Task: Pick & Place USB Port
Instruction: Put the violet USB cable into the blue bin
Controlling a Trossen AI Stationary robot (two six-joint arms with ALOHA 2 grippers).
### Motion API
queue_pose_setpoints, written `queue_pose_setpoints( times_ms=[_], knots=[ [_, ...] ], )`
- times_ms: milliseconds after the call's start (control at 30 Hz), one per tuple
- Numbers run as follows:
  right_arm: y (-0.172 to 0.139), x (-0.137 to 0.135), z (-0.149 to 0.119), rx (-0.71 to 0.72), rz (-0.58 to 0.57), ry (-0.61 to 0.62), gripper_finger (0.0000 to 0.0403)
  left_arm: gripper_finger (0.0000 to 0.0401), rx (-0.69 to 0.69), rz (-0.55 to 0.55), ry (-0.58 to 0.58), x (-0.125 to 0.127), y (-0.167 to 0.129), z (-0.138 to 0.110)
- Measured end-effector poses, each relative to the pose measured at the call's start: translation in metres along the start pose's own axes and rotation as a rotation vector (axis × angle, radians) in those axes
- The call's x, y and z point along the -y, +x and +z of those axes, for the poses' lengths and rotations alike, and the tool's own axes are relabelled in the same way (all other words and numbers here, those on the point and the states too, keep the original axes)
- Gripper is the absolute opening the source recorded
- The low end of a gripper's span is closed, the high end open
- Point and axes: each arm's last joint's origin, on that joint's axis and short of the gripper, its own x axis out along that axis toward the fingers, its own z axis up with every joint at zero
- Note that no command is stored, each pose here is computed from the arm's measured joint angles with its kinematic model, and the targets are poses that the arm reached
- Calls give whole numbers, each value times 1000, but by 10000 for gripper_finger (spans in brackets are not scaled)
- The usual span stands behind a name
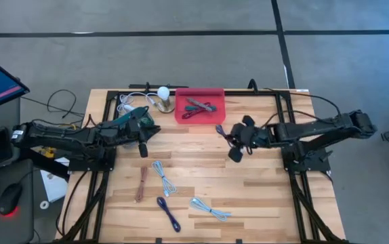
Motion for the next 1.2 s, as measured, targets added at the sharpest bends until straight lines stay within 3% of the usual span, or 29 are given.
queue_pose_setpoints(
  times_ms=[467,700,933,1200],
  knots=[
    [52,0,22,158,158,-27,0,120,-1,7,-30,-1,0,0],
    [73,-9,52,264,185,-50,0,152,0,6,-31,-1,0,0],
    [105,-26,89,297,214,-127,0,164,0,6,-54,-1,0,0],
    [147,-23,106,277,219,-134,0,165,0,-43,-88,0,0,0]
  ],
)
